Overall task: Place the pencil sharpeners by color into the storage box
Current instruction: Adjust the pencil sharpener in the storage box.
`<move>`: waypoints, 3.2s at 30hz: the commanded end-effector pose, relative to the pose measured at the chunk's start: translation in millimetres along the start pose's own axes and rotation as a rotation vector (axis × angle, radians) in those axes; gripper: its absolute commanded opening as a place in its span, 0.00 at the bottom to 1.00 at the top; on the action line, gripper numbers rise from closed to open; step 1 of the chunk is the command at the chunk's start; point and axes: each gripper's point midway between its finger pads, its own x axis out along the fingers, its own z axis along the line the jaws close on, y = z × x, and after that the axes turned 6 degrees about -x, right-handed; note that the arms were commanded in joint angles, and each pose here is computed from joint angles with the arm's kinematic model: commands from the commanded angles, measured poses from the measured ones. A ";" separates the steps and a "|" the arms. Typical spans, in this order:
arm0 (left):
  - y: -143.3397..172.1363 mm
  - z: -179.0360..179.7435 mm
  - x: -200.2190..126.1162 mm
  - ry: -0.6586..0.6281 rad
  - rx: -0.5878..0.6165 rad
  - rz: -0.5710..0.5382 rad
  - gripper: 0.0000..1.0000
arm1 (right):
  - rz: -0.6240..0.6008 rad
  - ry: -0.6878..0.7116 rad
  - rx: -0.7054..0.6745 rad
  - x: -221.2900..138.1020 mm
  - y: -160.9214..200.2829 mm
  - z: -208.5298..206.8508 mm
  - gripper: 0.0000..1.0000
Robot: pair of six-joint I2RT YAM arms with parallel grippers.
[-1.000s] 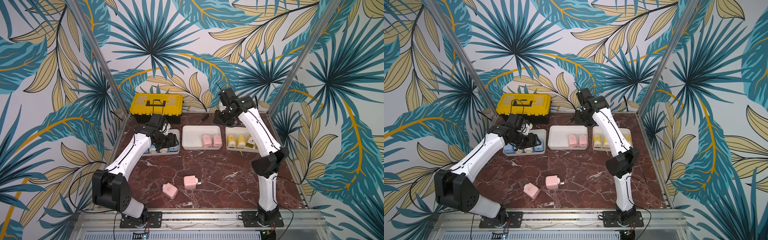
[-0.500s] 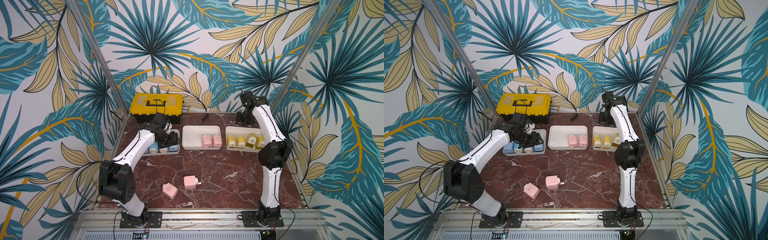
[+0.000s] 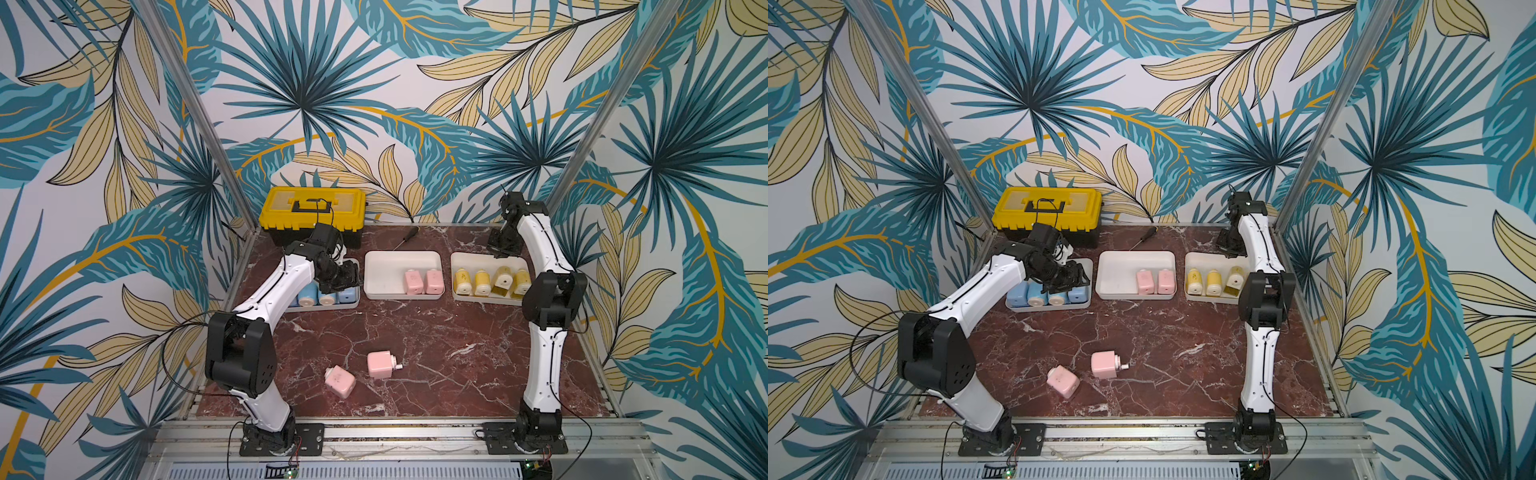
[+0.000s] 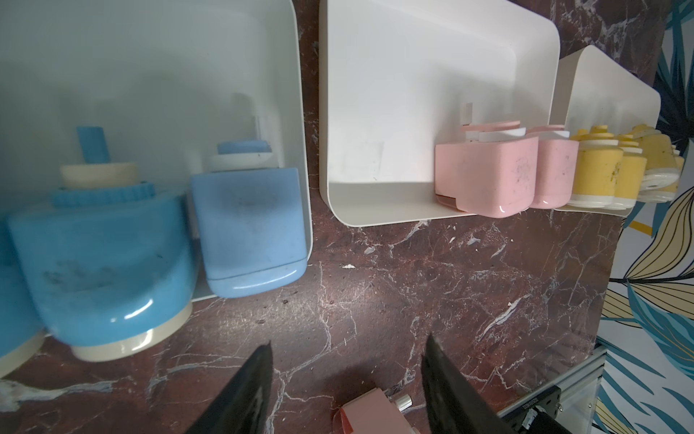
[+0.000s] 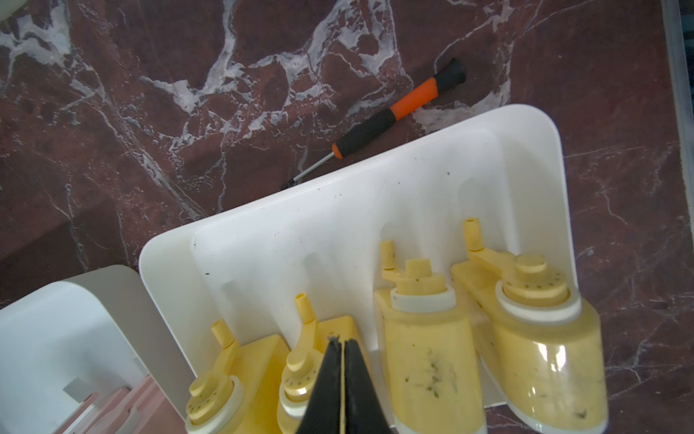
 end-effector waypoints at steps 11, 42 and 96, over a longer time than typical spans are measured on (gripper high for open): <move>-4.6 -2.2 7.4 -0.004 -0.004 0.005 0.65 | -0.002 -0.028 0.060 40.3 -18.5 -19.8 0.09; 0.4 -6.3 12.7 -0.003 0.012 0.022 0.65 | 0.103 -0.006 0.049 48.9 18.3 -35.9 0.10; 10.1 -16.0 -7.5 0.028 0.027 -0.017 0.65 | 0.212 0.037 0.187 20.1 93.2 -36.9 0.68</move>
